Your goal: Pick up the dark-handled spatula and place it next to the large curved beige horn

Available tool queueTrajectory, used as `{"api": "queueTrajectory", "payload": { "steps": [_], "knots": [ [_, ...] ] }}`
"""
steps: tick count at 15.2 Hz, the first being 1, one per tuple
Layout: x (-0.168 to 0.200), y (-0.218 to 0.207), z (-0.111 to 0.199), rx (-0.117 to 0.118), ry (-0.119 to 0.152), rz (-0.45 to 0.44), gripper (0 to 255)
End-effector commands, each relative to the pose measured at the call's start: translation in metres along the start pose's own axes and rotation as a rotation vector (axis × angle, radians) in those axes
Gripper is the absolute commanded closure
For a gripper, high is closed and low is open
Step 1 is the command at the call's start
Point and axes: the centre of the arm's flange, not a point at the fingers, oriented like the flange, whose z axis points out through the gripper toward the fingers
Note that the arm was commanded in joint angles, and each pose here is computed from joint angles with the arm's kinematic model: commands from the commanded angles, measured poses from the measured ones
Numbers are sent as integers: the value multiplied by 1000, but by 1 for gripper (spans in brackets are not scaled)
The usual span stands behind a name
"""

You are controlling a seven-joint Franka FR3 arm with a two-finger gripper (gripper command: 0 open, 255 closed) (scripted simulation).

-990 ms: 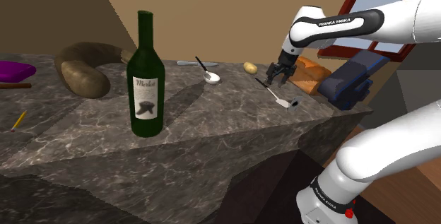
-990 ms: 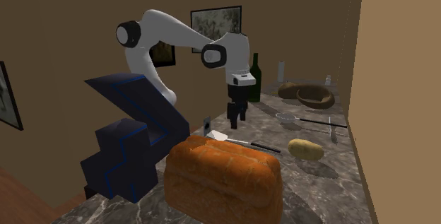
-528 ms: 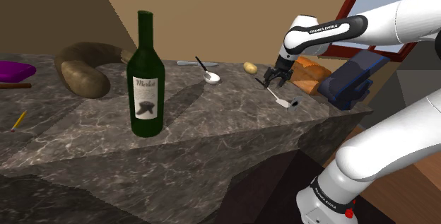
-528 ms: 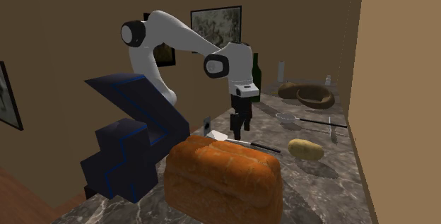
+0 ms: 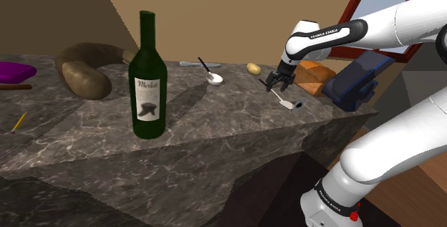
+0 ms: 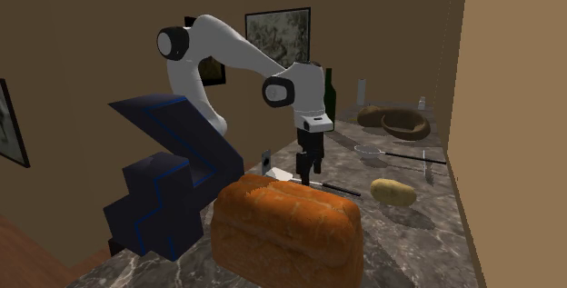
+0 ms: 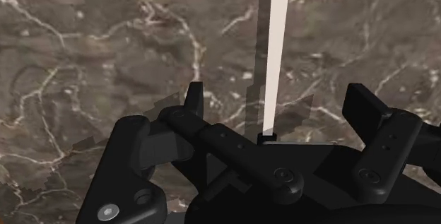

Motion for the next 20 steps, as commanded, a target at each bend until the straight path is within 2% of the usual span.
{"api": "queueTrajectory", "payload": {
  "steps": [1,2,3,12,20],
  "knots": [
    [0,0,0,0,0,0,0],
    [0,0,0,0,0,0,0],
    [0,0,0,0,0,0,255],
    [0,0,0,0,0,0,255],
    [3,0,-42,0,0,0,255]
  ]
}}
